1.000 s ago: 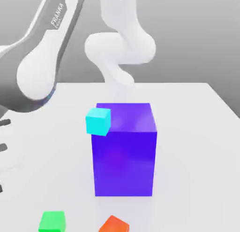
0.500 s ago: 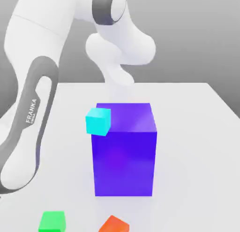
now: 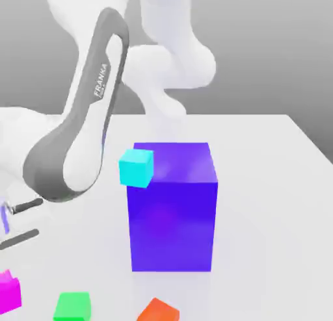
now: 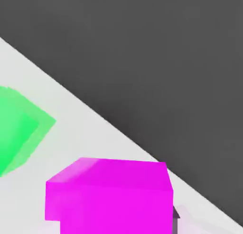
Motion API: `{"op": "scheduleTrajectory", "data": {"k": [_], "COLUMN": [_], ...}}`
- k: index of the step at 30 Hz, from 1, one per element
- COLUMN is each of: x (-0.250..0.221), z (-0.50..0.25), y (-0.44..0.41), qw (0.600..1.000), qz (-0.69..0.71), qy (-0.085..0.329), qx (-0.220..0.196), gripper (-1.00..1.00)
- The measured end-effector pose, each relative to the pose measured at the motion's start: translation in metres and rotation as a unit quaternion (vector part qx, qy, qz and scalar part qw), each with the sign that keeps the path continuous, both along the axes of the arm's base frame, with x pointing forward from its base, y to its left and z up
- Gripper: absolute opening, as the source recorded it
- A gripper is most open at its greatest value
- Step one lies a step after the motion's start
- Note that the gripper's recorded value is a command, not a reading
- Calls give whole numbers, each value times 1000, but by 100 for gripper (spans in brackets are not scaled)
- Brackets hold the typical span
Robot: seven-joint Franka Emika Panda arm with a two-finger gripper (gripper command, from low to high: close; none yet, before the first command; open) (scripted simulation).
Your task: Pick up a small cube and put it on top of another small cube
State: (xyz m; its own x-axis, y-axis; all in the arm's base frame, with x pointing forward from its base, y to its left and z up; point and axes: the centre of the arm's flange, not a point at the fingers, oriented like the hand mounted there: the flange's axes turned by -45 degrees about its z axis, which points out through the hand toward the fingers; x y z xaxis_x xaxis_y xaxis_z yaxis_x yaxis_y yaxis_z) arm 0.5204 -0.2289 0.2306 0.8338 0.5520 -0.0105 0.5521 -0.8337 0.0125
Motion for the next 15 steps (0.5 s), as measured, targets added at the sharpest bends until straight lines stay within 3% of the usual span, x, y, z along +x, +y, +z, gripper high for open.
{"op": "scheduleTrajectory", "data": {"k": [7, 11, 12, 15], "x": [-20, -22, -23, -23], "z": [11, -34, -45, -45], "y": [60, 67, 67, 67], "qw": [996, 995, 995, 995], "qz": [-93, -103, -104, -104], "qy": [-2, -2, -2, -1], "qx": [7, 8, 8, 8], "gripper": [-100, -100, 100, 100]}}
